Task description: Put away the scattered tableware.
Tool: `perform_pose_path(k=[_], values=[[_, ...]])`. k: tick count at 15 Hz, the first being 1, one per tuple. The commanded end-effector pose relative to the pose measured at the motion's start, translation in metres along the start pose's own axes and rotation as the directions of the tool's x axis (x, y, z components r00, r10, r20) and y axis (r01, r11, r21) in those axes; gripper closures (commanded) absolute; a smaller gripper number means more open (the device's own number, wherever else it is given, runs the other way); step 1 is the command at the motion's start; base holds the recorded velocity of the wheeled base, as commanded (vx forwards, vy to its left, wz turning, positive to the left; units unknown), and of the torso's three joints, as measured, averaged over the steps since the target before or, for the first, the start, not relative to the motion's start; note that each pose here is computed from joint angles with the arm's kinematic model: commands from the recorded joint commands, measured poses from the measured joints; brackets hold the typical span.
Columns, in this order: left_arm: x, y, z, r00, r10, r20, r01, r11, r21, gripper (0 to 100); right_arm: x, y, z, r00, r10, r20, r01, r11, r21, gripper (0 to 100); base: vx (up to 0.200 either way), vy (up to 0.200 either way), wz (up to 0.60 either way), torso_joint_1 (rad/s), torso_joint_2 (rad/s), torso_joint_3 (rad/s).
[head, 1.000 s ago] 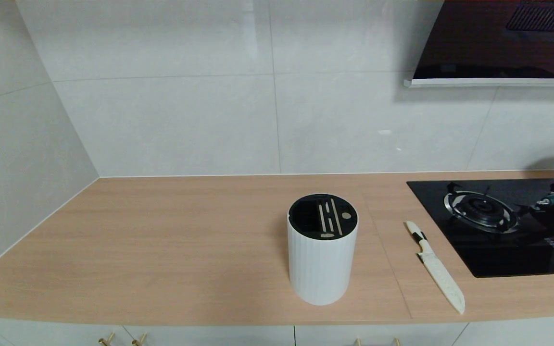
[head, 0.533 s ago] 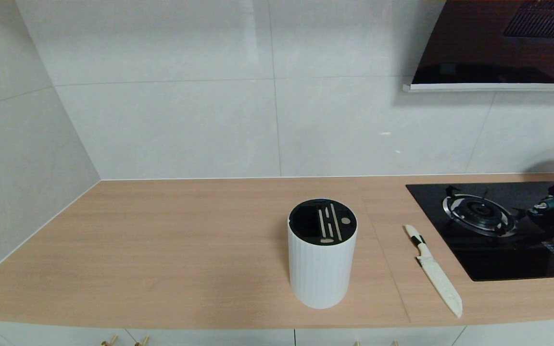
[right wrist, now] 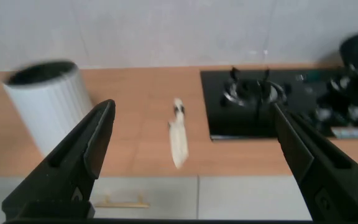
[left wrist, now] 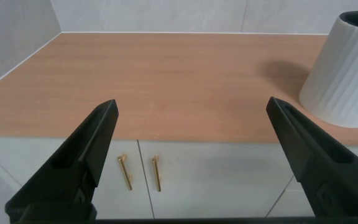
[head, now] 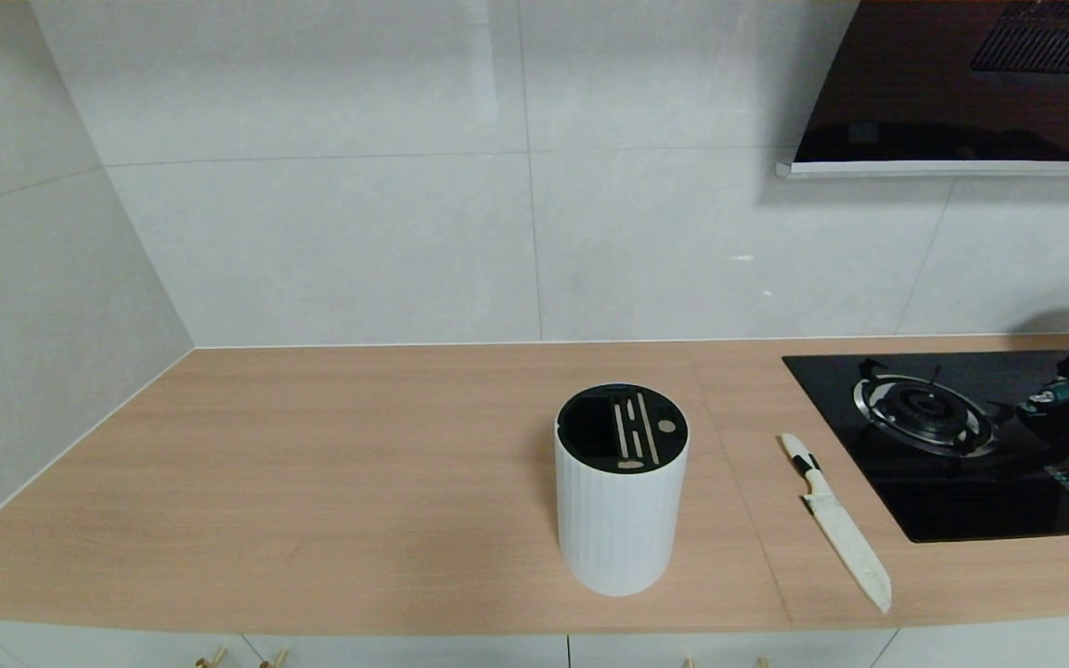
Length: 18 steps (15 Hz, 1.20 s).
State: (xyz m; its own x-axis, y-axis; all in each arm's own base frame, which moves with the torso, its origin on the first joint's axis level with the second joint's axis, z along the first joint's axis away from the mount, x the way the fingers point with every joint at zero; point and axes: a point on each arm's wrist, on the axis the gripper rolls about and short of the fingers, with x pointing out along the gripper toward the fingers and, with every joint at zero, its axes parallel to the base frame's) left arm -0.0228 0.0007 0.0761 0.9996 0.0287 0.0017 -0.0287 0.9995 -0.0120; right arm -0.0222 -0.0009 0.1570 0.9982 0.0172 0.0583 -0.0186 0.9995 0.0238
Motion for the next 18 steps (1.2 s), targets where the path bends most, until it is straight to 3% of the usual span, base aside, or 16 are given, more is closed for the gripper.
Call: perform_pose_path(k=[1,3,5,9,13,15,18], values=[[0.0,0.0,0.0,1.0,0.0,0.0,0.0,1.0,0.0,0,0.087,0.004,0.056,0.963,0.029,-0.269,-0.031,1.0,-0.002,0,0.0,0.0,0.0,0.0,0.0,0.0],[0.0,0.0,0.0,1.0,0.0,0.0,0.0,1.0,0.0,0,0.138,0.008,0.054,0.909,0.034,-0.416,-0.039,0.999,-0.004,0,0.0,0.0,0.0,0.0,0.0,0.0],[0.0,0.0,0.0,1.0,0.0,0.0,0.0,1.0,0.0,0,0.187,0.014,0.034,0.824,0.039,-0.565,-0.06,0.998,-0.019,0,0.0,0.0,0.0,0.0,0.0,0.0],[0.0,0.0,0.0,1.0,0.0,0.0,0.0,1.0,0.0,0,0.255,0.027,-0.023,0.7,0.04,-0.713,-0.102,0.994,-0.044,0,0.0,0.0,0.0,0.0,0.0,0.0],[0.0,0.0,0.0,1.0,0.0,0.0,0.0,1.0,0.0,0,0.295,0.031,-0.075,0.653,0.033,-0.757,-0.109,0.993,-0.05,0,0.0,0.0,0.0,0.0,0.0,0.0],[0.0,0.0,0.0,1.0,0.0,0.0,0.0,1.0,-0.002,0,0.315,0.031,-0.113,0.629,0.026,-0.777,-0.104,0.993,-0.052,0,0.0,0.0,0.0,0.0,0.0,0.0],[0.0,0.0,0.0,1.0,0.0,0.0,0.0,1.0,-0.002,0,0.333,0.031,-0.159,0.623,-0.013,-0.782,-0.089,0.992,-0.087,0,0.0,0.0,0.0,0.0,0.0,0.0]])
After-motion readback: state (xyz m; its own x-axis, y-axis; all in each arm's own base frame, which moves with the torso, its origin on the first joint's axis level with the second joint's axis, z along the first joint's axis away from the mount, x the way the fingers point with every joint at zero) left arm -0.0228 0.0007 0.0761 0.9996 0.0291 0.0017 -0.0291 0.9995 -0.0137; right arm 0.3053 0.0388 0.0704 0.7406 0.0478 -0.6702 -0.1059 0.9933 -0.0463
